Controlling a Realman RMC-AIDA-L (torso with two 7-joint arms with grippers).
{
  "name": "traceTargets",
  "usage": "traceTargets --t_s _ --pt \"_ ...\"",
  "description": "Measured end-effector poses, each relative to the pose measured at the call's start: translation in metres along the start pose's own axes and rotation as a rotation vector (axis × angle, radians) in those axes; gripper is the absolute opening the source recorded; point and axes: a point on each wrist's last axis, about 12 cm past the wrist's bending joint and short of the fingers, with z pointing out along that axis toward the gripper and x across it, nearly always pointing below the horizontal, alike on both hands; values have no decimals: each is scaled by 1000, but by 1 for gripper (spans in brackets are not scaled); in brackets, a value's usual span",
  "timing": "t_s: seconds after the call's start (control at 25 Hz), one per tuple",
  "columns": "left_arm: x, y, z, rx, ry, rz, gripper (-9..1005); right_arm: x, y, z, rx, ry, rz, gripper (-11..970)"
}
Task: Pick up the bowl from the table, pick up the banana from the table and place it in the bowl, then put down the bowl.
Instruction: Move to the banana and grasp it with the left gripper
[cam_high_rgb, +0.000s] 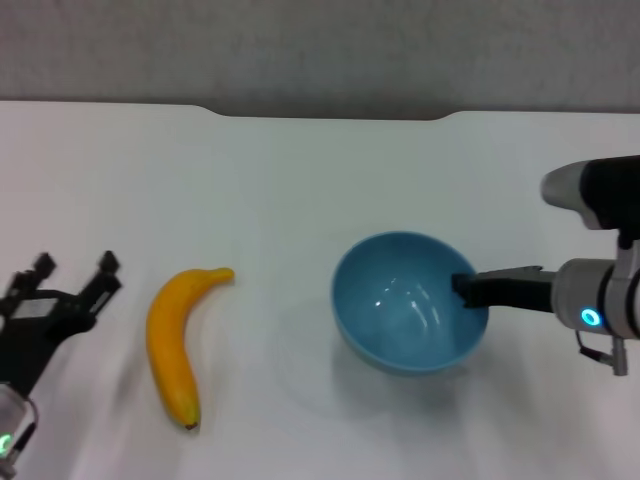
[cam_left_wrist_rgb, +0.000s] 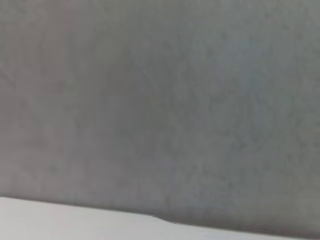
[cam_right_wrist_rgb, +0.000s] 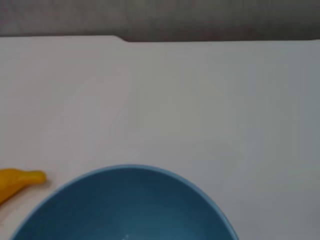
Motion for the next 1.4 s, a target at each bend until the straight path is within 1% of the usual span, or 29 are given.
traceTargets --t_s 0.08,0.24,0.32,0.36,0.4,0.52,0.56,0.68,0.8,0.92,1.08,1.2,1.4 --pt "0 -7 8 23 54 -14 893 0 -6 -5 19 -8 3 34" --pt "-3 -19 23 62 187 -28 894 0 -12 -10 40 -17 4 34" --pt "-8 -27 33 54 286 -5 894 0 -13 -11 43 -17 5 34" --pt "-8 -27 33 54 286 -5 894 0 -13 -11 43 -17 5 34" --pt "-10 -29 37 40 328 18 894 1 -14 -11 44 -16 4 34" --pt "-17 -36 43 4 396 80 893 1 -14 -11 47 -16 1 34" --pt "-20 -41 46 -17 429 111 893 1 -14 -11 47 -16 1 34" --pt "-23 -46 52 -51 486 155 893 1 -14 -11 47 -18 0 34" --pt "-26 -56 64 -75 571 221 893 0 -13 -11 45 -19 -4 34" --pt "-28 -58 69 -78 593 224 894 -2 -11 -11 41 -24 -11 34" --pt "-36 -61 80 -81 639 227 894 -2 -10 -11 40 -28 -12 34" --pt "-44 -65 90 -79 708 252 894 -3 -9 -11 39 -30 -14 34" --pt "-48 -69 95 -92 752 281 893 -4 -8 -11 34 -32 -19 34"
